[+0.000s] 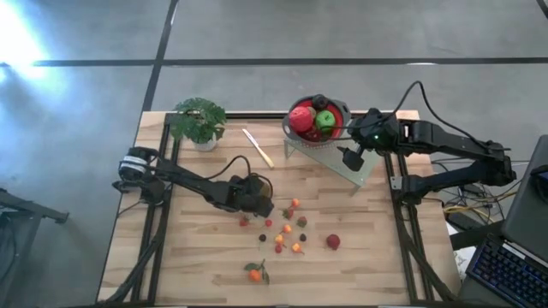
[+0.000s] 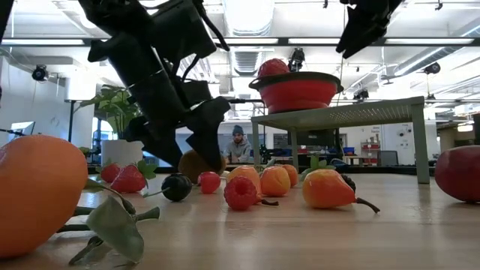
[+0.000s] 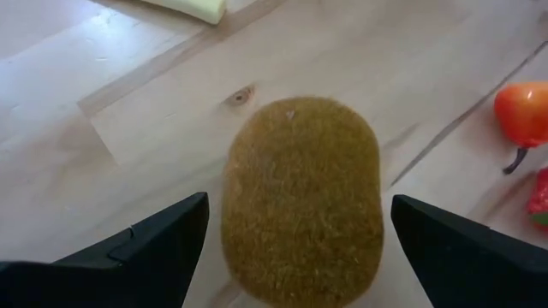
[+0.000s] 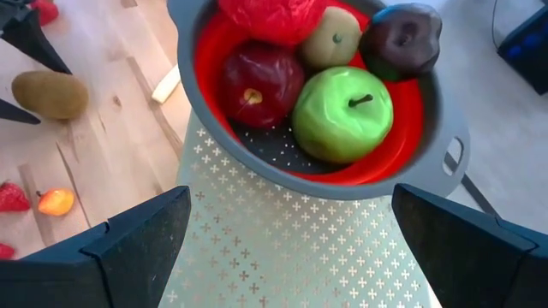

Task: Pick & Place Fruit
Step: Put the kiwi into the red gray colander on the shelf

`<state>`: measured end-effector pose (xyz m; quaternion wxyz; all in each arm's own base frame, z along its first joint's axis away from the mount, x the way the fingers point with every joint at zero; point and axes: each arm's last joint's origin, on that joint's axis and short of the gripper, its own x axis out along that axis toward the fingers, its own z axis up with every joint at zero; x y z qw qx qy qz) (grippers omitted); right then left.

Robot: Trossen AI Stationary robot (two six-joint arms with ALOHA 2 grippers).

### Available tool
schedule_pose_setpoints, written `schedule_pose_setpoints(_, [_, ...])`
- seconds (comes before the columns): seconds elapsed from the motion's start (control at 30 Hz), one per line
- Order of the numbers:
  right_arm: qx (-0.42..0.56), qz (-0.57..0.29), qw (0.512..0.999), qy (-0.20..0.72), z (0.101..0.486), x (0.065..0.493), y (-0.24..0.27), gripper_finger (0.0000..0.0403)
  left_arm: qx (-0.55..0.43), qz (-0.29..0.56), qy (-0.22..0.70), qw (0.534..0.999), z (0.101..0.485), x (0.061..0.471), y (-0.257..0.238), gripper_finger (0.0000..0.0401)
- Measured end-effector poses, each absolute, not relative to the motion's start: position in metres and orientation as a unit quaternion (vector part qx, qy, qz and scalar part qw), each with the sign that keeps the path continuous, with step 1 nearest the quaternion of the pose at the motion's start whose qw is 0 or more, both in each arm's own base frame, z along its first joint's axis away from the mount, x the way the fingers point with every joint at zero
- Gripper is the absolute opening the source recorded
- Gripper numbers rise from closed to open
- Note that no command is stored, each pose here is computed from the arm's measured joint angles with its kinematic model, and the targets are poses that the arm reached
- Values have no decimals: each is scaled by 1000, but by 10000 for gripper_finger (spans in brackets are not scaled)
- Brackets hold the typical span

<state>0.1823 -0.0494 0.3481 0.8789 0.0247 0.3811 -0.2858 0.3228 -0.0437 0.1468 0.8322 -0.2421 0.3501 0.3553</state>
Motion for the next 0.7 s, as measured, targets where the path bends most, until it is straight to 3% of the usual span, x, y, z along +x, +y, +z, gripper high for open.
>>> schedule_pose_setpoints(0.13, [24, -286, 877, 386, 345, 182, -49, 400, -239, 344, 361, 833, 146, 323, -44, 362])
schedule_pose_setpoints(0.47, [23, -285, 877, 386, 345, 183, -49, 400, -224, 324, 384, 835, 145, 322, -45, 282])
schedule_pose_setpoints(0.7, [19, -283, 882, 376, 346, 184, -50, 400, -197, 313, 394, 842, 145, 322, -44, 255])
